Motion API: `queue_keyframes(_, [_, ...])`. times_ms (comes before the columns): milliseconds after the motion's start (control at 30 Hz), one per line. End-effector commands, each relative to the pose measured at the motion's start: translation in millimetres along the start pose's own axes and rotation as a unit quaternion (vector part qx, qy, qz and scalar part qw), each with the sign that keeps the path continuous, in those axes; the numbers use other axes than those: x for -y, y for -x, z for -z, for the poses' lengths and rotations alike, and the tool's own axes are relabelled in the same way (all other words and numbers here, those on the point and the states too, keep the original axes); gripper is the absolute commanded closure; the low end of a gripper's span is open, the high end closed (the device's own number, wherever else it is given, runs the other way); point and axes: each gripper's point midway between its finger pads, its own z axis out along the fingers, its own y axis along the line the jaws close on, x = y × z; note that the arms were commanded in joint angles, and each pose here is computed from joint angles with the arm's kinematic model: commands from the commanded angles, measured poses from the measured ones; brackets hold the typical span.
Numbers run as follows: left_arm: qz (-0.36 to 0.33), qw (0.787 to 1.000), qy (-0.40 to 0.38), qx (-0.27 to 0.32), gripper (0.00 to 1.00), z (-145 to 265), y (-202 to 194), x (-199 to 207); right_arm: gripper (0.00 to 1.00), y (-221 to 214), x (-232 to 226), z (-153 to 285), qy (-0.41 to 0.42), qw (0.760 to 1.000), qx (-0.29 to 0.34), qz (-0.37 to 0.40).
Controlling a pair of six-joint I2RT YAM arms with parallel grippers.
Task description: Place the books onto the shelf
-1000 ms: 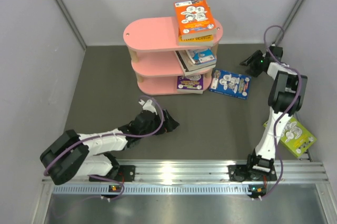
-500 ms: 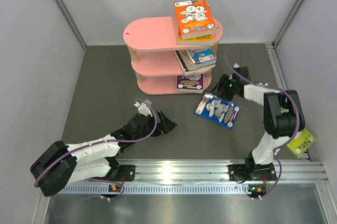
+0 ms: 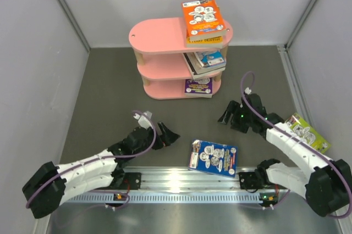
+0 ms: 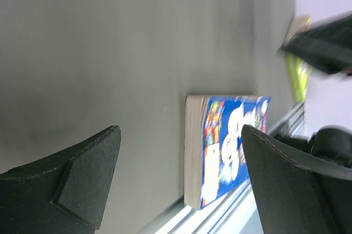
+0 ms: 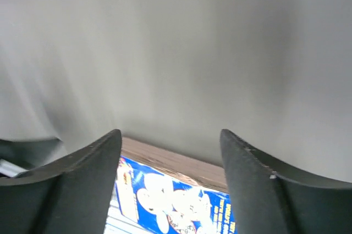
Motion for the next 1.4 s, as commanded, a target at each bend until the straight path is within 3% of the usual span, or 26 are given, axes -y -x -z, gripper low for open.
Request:
queue_keyframes(0, [-0.002,0.999,-0.018,-0.04,0.05,1.9,-27.0,15.4,0.27,24.7,9.8,18.8,-0.053,0.997,0.037,0.043])
queue_keyframes(300, [-0.123,0.983,0.001,-0.137,0.06,14.1,-99.3,72.4,0.27,-20.9,15.6,-12.4,-0.017,0.995,-0.072,0.061])
queue_keyframes(500, [-0.214,0.956,0.113,-0.169,0.09,21.8,-144.9,53.2,0.27,-29.3,21.2,-17.3,-0.012,0.995,-0.079,0.065])
queue_keyframes(633, [-0.222,0.947,0.128,-0.192,0.1,16.0,-174.6,52.4,0.27,-34.0,23.5,-21.5,-0.009,0.994,-0.087,0.064])
queue_keyframes(800, [-0.178,0.955,0.142,-0.191,0.1,5.0,-190.6,47.9,0.27,-40.7,25.6,-26.3,-0.001,0.994,-0.094,0.062])
queue_keyframes(1033, [-0.142,0.968,0.138,-0.154,0.09,-22.1,-178.9,49.0,0.29,-63.3,27.3,-35.8,0.021,0.99,-0.13,0.043])
queue_keyframes(1367, [-0.11,0.972,0.179,-0.105,0.09,-59.1,-93.3,16.7,0.28,-122.0,32.1,-17.3,0.027,0.985,-0.166,0.038])
